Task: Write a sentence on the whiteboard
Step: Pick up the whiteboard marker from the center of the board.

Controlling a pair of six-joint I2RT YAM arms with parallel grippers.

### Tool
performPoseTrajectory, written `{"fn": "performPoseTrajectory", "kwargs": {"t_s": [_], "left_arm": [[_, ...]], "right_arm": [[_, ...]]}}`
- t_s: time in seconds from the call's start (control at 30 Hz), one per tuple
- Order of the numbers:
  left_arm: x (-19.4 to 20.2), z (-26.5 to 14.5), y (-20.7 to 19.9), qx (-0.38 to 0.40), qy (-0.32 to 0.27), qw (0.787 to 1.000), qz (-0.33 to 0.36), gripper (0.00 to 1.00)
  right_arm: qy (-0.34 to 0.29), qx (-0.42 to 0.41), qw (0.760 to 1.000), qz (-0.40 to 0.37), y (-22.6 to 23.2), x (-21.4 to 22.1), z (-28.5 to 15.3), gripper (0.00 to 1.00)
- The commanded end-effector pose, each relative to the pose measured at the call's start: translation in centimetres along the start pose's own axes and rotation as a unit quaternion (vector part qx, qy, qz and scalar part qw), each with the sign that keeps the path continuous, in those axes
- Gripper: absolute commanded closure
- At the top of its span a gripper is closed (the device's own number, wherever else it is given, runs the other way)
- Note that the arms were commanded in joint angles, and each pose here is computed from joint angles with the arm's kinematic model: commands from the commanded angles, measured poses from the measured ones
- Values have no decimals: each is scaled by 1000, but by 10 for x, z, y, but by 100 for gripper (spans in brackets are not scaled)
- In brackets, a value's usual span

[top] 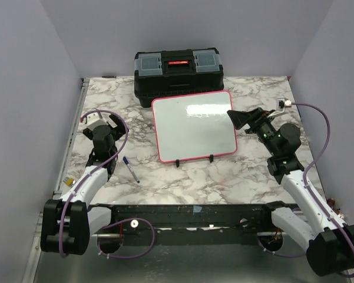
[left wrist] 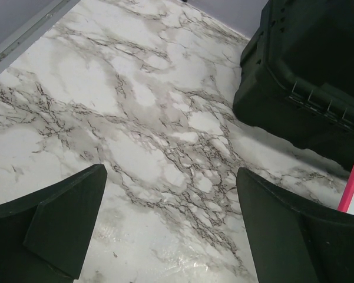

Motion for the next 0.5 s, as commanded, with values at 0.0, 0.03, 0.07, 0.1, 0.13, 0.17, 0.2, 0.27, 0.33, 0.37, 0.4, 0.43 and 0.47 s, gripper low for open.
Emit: {"fn": "performPoseTrajectory", "kwargs": {"t_s": [0.0,0.03,0.07,0.1,0.13,0.17,0.2,0.27,0.33,0.37,0.4,0.43,0.47], "left_arm": [[-12,-2,-10,4,-6,1000,-11,6],[-12,-2,-11,4,-2,1000,-13,7],[-13,-3,-12,1,3,1000,-15,7],[-13,-4,-13,0,10,1000,-15,7],[-13,-5,-14,-2,15,1000,-17,7],[-13,-5,-14,-5,24,1000,-17,7],[-14,-6,-16,-7,32,999,-16,7],[-15,-8,-19,-23,52,998,-16,7],[-12,-12,-21,-34,73,997,-11,7],[-11,-14,-22,-40,82,996,-10,8],[-9,-17,-22,-44,92,995,-11,9],[-6,-20,-23,-49,104,993,-10,10],[-3,-22,-23,-54,116,992,-10,10]], "right_arm": [[50,7,999,-16,0,-2,5,0],[63,12,998,-20,-1,-3,7,0],[74,18,997,-21,-1,-4,8,0],[85,30,996,-21,-3,-4,9,0],[96,43,994,-20,-5,-4,10,0],[103,52,993,-20,-6,-4,12,0],[112,64,991,-20,-7,-4,14,0],[136,96,986,-25,-6,-1,20,0],[167,131,976,-49,2,5,29,0],[176,144,972,-66,9,7,35,0],[183,153,967,-84,17,12,37,0],[185,156,966,-94,24,15,40,0],[186,151,966,-98,32,18,41,0]]}}
Point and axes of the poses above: each gripper's point midway between its finger pads, its own z axis out along the fingers, its own y axis along the line the jaws close on, x = y × z, the point moved 10 cm from there along -z, back along the fingers, and after that the axes turned 12 degrees about -z, right-handed, at the moved point
